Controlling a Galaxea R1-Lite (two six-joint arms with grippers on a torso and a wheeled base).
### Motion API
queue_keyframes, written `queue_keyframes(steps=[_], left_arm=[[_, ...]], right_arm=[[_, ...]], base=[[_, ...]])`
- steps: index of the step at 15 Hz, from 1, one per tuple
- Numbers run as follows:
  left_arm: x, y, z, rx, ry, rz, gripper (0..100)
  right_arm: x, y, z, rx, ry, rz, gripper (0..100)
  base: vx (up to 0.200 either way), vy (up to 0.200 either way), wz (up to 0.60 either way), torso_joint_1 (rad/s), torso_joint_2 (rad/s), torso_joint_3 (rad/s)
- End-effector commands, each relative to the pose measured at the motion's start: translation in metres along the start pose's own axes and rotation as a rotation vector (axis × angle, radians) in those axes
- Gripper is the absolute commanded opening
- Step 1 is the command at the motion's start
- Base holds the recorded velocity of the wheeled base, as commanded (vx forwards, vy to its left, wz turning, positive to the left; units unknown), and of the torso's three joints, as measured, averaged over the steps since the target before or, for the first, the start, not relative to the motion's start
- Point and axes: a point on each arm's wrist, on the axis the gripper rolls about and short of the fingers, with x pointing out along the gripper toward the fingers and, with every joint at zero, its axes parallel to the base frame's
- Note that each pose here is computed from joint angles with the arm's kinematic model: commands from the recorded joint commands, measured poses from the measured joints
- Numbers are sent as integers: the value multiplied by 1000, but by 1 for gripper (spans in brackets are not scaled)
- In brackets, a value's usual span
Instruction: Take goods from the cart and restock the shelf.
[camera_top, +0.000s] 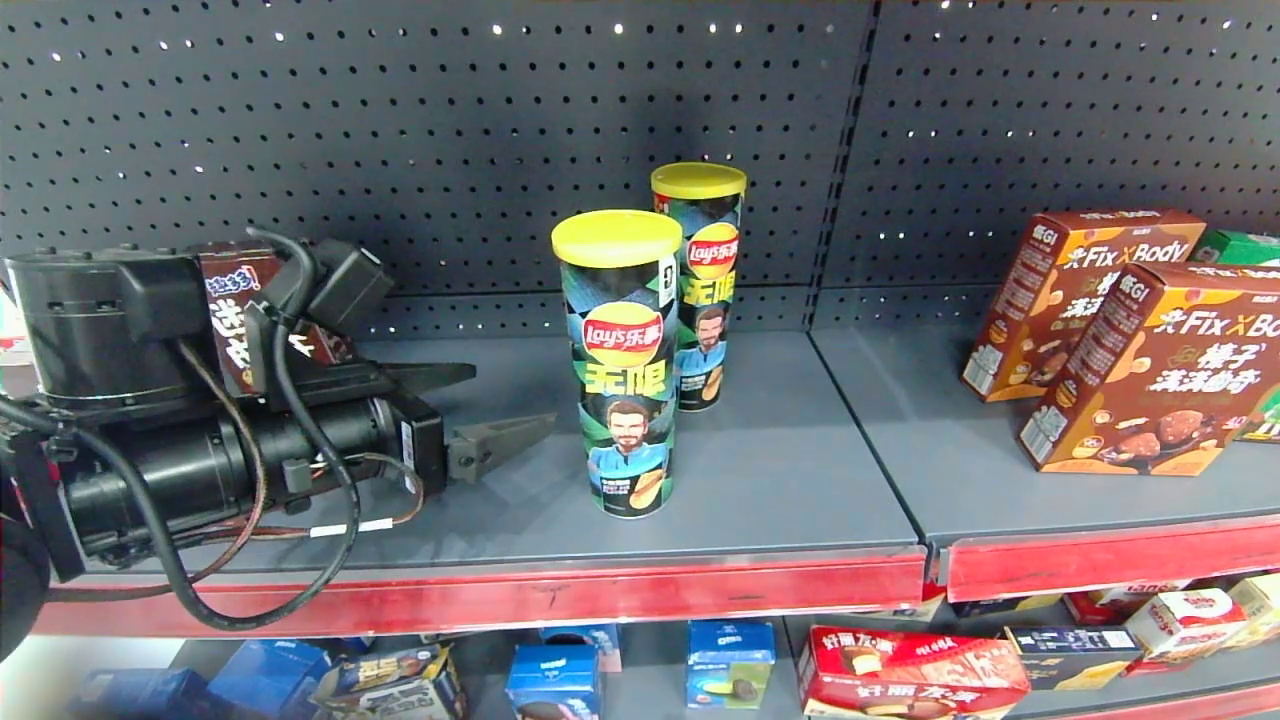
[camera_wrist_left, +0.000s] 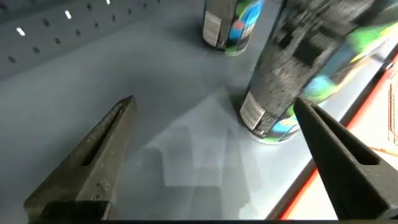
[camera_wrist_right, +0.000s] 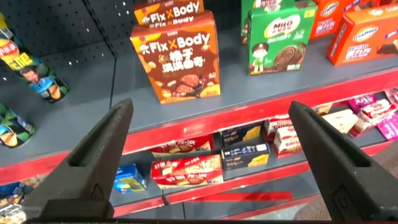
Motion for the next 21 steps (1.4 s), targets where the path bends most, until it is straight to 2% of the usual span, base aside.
queue_keyframes(steps=[1, 3, 7, 21], left_arm=[[12, 4, -6, -11, 30, -1, 100], [19, 5, -9, -1, 47, -10, 100], [25, 4, -11, -2, 56, -19, 100], [48, -17, -7, 23, 59, -86, 100]], right_arm=[[2, 1, 4, -1, -2, 0, 100], [1, 1, 4, 0, -3, 0, 100], [-1, 0, 3, 2, -6, 1, 100], [0, 0, 0, -2, 8, -3, 100]], base=[[0, 0, 0, 0, 0, 0], [0, 0, 0, 0, 0, 0], [0, 0, 0, 0, 0, 0], [0, 0, 0, 0, 0, 0]])
